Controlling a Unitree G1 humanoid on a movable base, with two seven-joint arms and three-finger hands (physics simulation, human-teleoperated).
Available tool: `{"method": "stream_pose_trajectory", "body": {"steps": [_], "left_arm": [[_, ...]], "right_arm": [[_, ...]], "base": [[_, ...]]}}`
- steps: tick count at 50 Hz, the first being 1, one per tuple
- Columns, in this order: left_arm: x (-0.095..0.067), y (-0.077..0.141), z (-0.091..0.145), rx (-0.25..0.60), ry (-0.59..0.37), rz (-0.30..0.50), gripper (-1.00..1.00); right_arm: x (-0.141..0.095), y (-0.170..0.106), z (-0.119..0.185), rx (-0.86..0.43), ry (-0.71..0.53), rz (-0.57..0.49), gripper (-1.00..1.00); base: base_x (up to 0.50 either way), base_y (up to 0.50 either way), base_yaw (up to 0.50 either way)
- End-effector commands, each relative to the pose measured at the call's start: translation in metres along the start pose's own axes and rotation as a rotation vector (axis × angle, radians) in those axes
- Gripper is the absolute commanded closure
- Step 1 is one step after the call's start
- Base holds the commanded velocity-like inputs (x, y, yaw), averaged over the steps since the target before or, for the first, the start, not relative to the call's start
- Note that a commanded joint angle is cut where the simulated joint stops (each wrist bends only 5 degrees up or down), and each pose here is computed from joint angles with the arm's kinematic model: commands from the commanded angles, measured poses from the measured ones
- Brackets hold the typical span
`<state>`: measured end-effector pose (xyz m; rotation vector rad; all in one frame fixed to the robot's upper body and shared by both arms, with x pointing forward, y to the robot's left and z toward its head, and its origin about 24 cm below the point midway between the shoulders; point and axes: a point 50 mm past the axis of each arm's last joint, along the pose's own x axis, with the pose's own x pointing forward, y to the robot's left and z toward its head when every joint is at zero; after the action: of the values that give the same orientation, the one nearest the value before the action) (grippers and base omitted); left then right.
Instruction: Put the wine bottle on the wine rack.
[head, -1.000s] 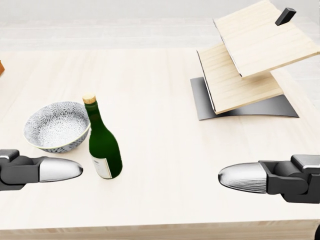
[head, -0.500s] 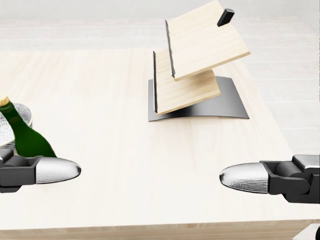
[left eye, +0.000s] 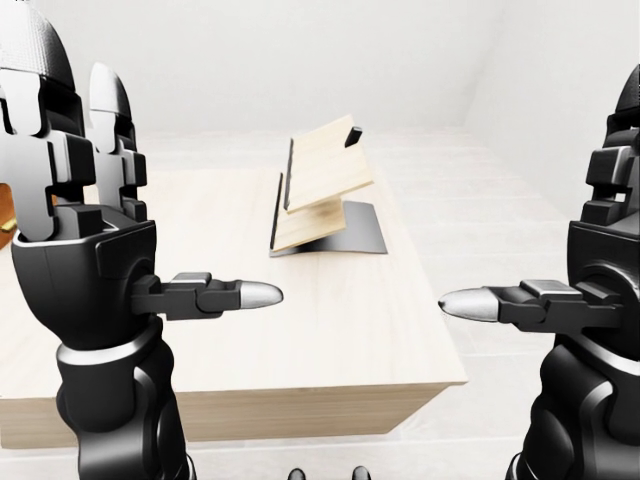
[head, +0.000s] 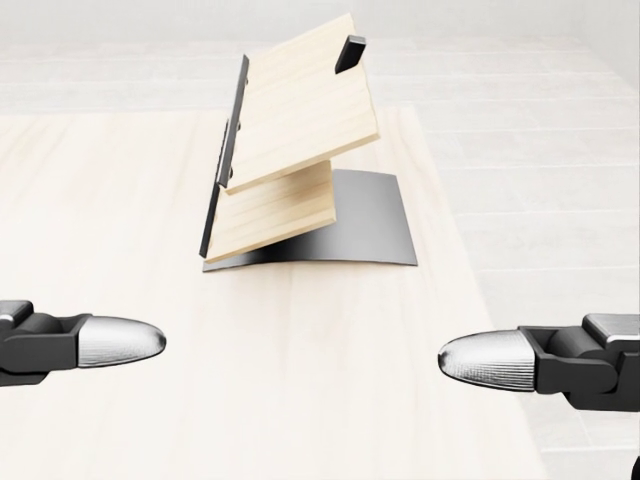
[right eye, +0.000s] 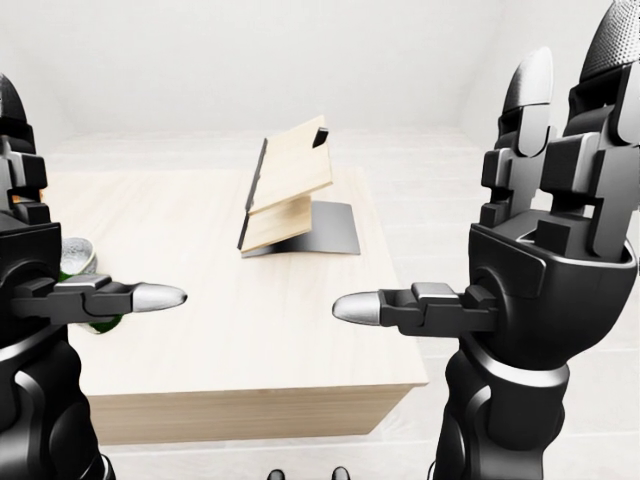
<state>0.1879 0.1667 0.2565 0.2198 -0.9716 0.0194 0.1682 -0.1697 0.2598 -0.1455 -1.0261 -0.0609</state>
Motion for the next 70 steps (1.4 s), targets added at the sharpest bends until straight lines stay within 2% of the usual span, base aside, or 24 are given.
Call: {"method": "stream_pose_trajectory", "body": {"steps": [1,13,26,27,34,50,55,64,70], "left_arm": [[0.000,0.001,-0.003,0.006,0.014,0.003,-1.00],[0.002,0.006,-0.003,-0.004,0.005,0.024,-1.00],[0.004,0.008,0.004,-0.014,-0.037,0.034,-1.00],[0.005,0.008,0.006,-0.015,-0.043,0.033,-1.00],[0.006,0.008,0.009,-0.016,-0.060,0.035,-1.00],[0.006,0.007,0.008,-0.017,-0.060,0.030,-1.00],[0.006,0.006,0.007,-0.017,-0.056,0.028,-1.00],[0.006,0.007,0.007,-0.013,-0.054,0.028,-1.00],[0.006,0.007,0.008,-0.012,-0.056,0.028,-1.00]], "right_arm": [[0.001,0.001,0.000,0.005,-0.006,0.001,-1.00],[0.002,0.004,0.002,-0.008,-0.014,0.012,-1.00],[0.006,0.007,0.002,-0.020,-0.033,0.015,-1.00],[0.005,0.011,0.001,-0.039,-0.022,0.048,-1.00],[0.006,0.010,-0.001,-0.032,-0.019,0.028,-1.00],[0.007,0.009,-0.003,-0.056,-0.015,0.003,-1.00],[0.006,0.010,-0.009,-0.081,0.013,0.011,-1.00],[0.004,0.006,0.000,-0.063,-0.017,-0.012,-1.00],[0.003,0.006,0.001,-0.049,-0.015,-0.013,-1.00]], "base": [[0.44,-0.24,0.00],[0.49,-0.10,0.00],[0.00,0.00,0.00],[0.46,0.26,0.00],[0.45,0.22,0.00],[0.00,0.00,0.00],[0.00,0.00,0.50],[0.00,0.00,0.50],[0.00,0.00,0.05]]}}
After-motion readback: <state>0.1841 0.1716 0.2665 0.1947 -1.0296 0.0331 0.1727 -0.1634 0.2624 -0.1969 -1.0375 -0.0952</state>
